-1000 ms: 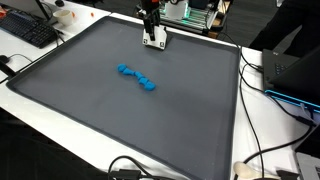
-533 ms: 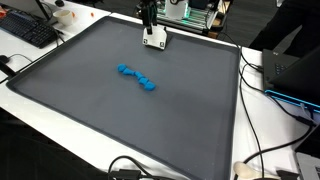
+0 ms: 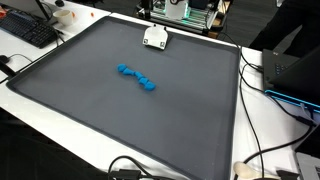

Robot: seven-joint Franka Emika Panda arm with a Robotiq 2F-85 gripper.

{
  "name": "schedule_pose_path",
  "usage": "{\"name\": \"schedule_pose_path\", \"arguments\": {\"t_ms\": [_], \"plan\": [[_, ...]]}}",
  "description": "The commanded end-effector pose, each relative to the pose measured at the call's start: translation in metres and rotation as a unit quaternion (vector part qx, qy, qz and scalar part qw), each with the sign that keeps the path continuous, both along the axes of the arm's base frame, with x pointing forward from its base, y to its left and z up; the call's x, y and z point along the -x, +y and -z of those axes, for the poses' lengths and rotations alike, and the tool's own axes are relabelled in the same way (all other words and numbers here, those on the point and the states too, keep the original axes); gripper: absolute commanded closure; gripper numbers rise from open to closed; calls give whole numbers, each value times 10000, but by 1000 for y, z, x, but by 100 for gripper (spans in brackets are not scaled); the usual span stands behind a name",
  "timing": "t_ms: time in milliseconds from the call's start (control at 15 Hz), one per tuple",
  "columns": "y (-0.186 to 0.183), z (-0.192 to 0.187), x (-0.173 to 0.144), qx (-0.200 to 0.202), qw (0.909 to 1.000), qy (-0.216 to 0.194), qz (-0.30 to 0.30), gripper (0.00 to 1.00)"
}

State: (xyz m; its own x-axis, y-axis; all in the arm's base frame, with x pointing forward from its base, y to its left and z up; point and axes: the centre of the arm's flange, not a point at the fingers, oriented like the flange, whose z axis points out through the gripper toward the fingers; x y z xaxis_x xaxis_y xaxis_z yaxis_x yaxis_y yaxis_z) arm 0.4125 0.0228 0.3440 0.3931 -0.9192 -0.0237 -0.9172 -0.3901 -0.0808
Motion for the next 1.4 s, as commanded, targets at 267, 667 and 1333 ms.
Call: {"name": "schedule_pose_path", "arguments": {"t_ms": [267, 667, 1333], "plan": [[31, -82, -48, 774, 9798, -535, -1762, 0], [59, -100, -83, 936, 9343, -819, -3342, 0], [74, -94, -103, 944, 8863, -804, -4463, 0]]}}
